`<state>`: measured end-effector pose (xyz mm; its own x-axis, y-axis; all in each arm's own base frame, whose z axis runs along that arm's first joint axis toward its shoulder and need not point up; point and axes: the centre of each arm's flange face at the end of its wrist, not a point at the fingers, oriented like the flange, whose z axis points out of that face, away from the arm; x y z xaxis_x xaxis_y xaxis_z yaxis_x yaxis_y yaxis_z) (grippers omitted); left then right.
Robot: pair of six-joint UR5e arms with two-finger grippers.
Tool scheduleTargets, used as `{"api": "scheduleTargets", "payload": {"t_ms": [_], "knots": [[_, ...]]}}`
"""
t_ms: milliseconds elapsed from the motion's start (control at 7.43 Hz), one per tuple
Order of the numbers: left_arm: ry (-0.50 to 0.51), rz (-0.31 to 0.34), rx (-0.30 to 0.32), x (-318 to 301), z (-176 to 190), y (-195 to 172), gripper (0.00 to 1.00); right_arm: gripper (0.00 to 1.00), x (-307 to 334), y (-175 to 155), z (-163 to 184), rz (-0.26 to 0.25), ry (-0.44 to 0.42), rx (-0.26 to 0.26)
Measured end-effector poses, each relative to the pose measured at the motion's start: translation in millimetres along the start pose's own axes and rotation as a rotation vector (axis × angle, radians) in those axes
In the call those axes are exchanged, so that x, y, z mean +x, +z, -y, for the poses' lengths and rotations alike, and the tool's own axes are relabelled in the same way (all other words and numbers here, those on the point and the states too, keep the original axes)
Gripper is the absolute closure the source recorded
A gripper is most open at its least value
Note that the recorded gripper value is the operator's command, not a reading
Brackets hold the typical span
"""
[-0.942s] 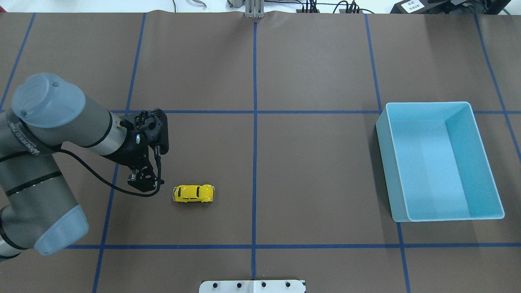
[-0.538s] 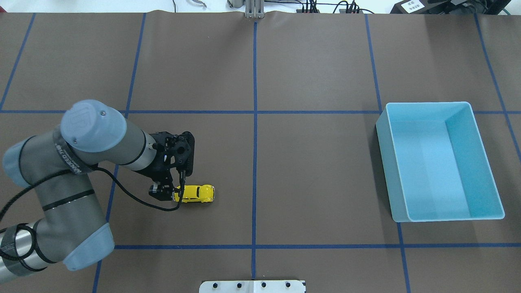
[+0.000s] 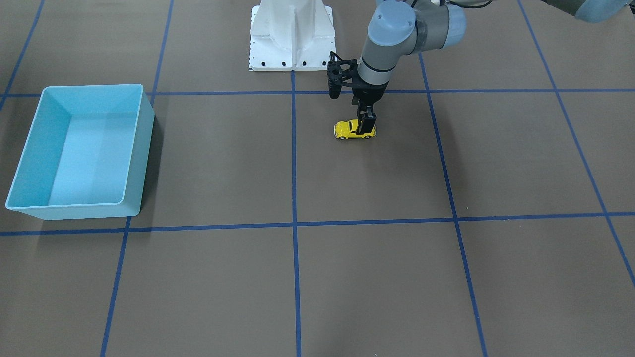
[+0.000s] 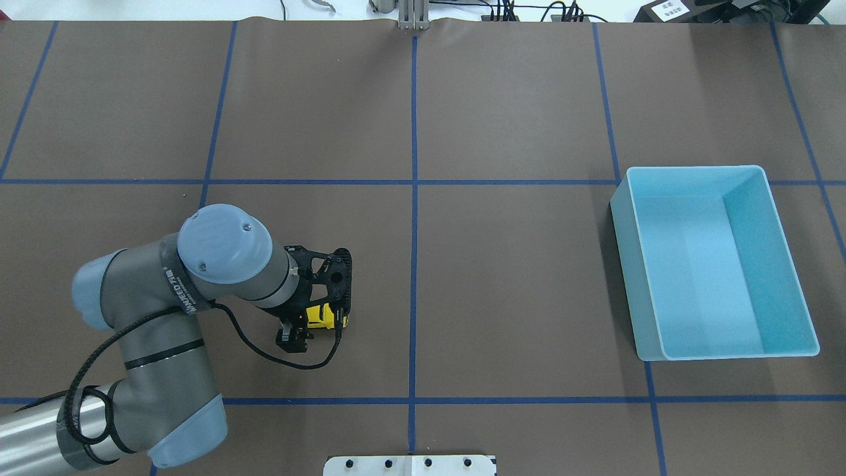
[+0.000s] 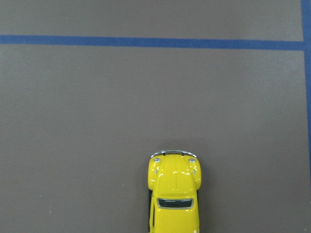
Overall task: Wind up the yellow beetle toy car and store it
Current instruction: 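Close the left gripper around the yellow car's body, then press the held car down onto the table with the left gripper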
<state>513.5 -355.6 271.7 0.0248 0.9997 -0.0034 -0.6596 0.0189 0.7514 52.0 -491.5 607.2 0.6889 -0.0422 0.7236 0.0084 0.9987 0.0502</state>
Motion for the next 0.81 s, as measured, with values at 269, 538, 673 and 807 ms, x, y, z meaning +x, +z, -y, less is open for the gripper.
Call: {"api": "scheduleTargets", "payload": {"t_ms": [269,538,673,807], "knots": [[0.011,0.025,-0.044,6,15,13,0.13,0.00,0,0,0,0.000,0.000,0.000],[0.016,0.040,-0.069,6,22,24,0.13,0.00,0,0,0,0.000,0.001,-0.001],[0.017,0.050,-0.078,5,25,28,0.14,0.00,1,0,0,0.000,0.002,-0.001],[0.018,0.053,-0.084,4,29,32,0.18,0.00,1,0,0,-0.001,0.002,-0.001]]}}
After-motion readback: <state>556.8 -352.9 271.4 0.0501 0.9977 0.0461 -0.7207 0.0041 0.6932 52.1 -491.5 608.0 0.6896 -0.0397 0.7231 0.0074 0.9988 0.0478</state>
